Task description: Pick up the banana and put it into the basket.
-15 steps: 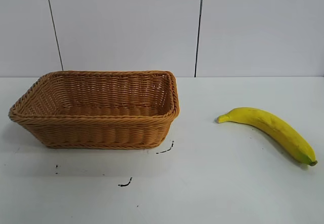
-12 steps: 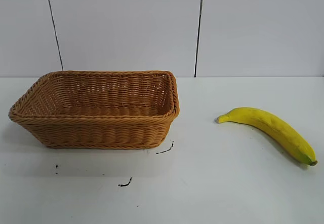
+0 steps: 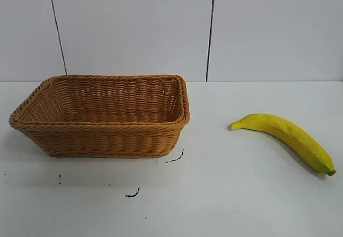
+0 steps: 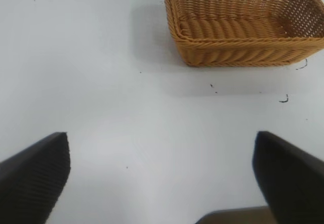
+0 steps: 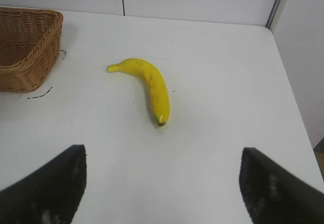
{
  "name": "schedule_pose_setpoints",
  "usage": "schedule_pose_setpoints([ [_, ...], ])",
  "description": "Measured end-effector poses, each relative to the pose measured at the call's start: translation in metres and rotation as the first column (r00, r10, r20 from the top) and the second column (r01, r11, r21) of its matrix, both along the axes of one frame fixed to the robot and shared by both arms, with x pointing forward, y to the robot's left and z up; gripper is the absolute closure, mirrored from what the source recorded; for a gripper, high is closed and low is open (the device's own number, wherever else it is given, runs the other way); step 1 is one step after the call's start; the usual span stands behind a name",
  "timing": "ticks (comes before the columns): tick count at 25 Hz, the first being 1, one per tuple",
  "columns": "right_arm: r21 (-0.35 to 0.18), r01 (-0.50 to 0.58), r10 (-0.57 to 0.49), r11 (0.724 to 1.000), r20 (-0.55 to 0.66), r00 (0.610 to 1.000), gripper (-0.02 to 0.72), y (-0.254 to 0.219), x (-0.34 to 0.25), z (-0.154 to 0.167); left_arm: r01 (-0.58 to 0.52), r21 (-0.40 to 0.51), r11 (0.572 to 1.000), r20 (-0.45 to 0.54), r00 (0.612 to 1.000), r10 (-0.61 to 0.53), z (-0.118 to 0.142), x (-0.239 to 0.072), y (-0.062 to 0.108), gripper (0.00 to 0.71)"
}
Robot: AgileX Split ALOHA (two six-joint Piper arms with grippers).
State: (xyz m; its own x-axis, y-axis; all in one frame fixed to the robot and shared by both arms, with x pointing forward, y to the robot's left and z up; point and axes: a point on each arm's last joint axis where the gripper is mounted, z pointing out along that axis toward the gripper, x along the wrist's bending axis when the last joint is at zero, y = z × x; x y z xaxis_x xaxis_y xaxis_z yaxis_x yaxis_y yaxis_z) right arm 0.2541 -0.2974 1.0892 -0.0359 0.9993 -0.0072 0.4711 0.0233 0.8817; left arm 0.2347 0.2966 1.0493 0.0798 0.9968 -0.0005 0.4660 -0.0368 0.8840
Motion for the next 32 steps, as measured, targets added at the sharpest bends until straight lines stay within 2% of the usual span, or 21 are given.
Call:
schedule_pose_setpoints([
  [8, -0.005, 0.0, -0.001, 1.0, -0.173, 0.985, 0.108, 0.002, 0.083, 0.063, 0.0, 0.0, 1.0, 0.0, 1.0, 0.0, 0.0, 0.0, 0.0, 0.015],
  [14, -0.008, -0.001, -0.002, 1.0, -0.332, 0.943, 0.108, 0.004, 0.169, 0.075, 0.0, 0.0, 1.0, 0.0, 1.0, 0.0, 0.0, 0.0, 0.0, 0.015],
  [16, -0.016, -0.01, 0.003, 1.0, -0.384, 0.923, 0.108, 0.004, 0.195, 0.072, 0.0, 0.0, 1.0, 0.0, 1.0, 0.0, 0.0, 0.0, 0.0, 0.015],
  [22, -0.038, -0.053, 0.021, 0.998, -0.578, 0.816, 0.108, 0.006, 0.277, 0.039, 0.0, 0.0, 1.0, 0.0, 1.0, 0.0, 0.0, 0.0, 0.0, 0.015],
  [32, -0.058, -0.175, 0.081, 0.983, -0.719, 0.691, 0.108, 0.008, 0.359, -0.026, 0.0, 0.0, 1.0, 0.0, 1.0, 0.0, 0.0, 0.0, 0.0, 0.015],
])
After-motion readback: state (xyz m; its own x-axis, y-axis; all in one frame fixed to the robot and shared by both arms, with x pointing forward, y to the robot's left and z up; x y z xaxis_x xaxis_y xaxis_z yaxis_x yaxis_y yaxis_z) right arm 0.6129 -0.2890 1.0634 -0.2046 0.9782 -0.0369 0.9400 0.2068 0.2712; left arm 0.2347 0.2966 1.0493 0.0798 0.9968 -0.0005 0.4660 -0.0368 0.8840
